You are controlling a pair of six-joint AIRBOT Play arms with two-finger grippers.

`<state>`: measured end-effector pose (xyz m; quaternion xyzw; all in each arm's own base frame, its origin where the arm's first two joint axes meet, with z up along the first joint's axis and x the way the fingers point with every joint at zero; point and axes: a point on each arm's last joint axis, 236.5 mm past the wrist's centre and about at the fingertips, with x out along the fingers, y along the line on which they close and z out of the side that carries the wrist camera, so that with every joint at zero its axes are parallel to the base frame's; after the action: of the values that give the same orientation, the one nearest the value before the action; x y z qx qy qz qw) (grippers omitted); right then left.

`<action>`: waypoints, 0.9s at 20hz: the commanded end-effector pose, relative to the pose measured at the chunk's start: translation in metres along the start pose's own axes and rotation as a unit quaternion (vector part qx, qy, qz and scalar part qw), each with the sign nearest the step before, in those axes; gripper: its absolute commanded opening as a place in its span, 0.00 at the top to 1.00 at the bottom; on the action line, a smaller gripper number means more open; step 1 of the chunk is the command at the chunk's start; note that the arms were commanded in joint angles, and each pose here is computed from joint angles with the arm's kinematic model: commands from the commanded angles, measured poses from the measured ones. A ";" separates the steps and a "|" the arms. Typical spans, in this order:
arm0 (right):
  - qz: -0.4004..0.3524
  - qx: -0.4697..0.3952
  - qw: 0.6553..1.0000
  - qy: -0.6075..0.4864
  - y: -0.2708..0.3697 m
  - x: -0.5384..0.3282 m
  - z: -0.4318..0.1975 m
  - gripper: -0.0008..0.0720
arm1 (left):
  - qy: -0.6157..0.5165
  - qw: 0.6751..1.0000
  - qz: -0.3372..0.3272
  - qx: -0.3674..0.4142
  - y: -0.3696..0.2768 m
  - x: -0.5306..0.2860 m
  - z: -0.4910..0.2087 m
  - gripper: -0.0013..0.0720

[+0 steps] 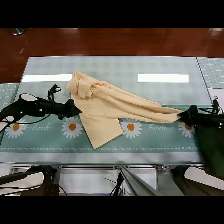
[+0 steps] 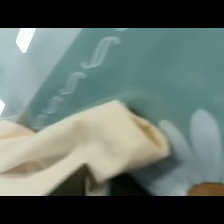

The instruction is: Fold the shirts.

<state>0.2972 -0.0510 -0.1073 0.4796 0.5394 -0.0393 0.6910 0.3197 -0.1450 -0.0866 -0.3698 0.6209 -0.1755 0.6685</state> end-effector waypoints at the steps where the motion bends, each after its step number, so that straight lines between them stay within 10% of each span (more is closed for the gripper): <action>1: 0.007 -0.032 0.999 -0.001 0.025 0.008 0.004 0.96 | 0.006 1.000 -0.003 0.001 -0.002 0.000 -0.002 0.96; 6: 0.070 -0.185 0.979 -0.045 0.164 -0.063 0.040 0.97 | -0.119 0.986 -0.081 0.083 -0.093 -0.078 0.060 0.96; 11: 0.156 -0.401 0.850 -0.304 0.390 -0.294 0.020 0.97 | -0.401 0.838 -0.169 0.329 -0.317 -0.333 0.073 0.96; 18: 0.117 -0.491 0.666 -0.549 0.395 -0.516 -0.169 0.97 | -0.670 0.611 0.085 0.412 -0.360 -0.548 -0.087 0.96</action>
<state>0.2833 0.0332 0.5042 0.0787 0.0242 0.1099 0.9905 0.3066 -0.0646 0.4982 -0.0966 -0.0131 -0.1956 0.9758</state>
